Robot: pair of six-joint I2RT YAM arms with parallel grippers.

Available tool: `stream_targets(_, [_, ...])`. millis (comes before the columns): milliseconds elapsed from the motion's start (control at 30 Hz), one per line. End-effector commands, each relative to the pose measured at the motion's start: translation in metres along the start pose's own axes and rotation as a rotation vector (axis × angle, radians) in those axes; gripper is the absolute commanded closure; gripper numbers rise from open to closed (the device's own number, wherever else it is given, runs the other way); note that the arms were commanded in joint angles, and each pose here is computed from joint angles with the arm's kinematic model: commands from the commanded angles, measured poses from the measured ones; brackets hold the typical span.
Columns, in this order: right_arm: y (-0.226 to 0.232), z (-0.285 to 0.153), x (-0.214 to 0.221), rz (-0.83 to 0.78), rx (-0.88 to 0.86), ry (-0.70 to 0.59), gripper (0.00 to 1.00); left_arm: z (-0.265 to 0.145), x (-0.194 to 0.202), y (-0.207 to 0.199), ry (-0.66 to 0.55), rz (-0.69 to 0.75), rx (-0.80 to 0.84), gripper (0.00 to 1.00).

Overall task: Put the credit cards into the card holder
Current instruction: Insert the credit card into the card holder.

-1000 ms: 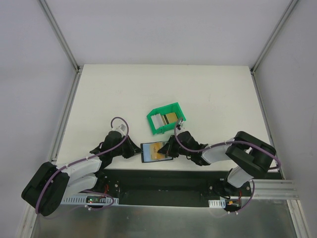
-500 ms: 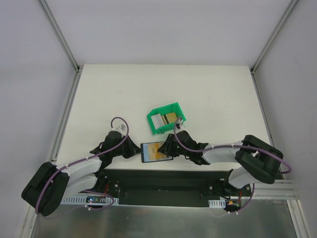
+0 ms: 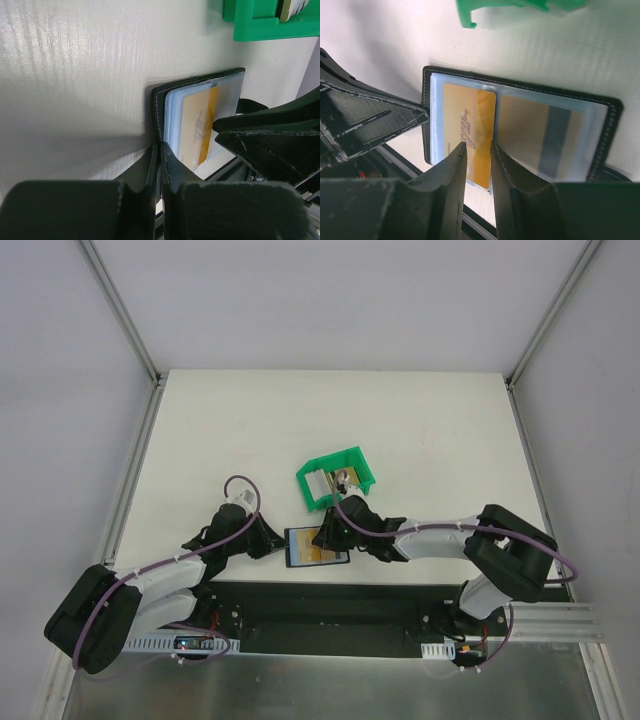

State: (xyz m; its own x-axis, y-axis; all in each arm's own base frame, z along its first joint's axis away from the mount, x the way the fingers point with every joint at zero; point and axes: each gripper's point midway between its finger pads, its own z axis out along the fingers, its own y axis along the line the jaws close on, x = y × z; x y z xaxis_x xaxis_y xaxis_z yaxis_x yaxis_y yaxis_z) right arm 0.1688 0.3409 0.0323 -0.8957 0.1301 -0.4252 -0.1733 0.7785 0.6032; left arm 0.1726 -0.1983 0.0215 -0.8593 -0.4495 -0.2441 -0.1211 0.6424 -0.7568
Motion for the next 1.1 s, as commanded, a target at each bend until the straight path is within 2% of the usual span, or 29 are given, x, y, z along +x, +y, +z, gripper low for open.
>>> stream_targets(0, [0.015,0.007,0.009,-0.045,-0.032,0.074,0.73,-0.001,-0.001,-0.004,-0.001,-0.001,0.025,1.00])
stream_targets(400, [0.053,0.007,0.007,-0.099,-0.172,0.081,0.73,-0.001,-0.001,-0.006,0.001,-0.001,0.031,1.00])
stream_targets(633, [0.044,0.006,0.004,-0.114,-0.128,0.069,0.73,-0.002,-0.001,-0.008,0.001,0.003,0.037,1.00])
stream_targets(833, [0.026,-0.018,-0.021,-0.192,0.000,-0.035,0.59,-0.004,-0.003,-0.009,-0.008,0.009,0.040,1.00])
stream_targets(1067, [0.036,-0.042,-0.050,-0.287,0.035,-0.112,0.44,-0.007,-0.009,-0.020,-0.035,-0.021,0.074,1.00])
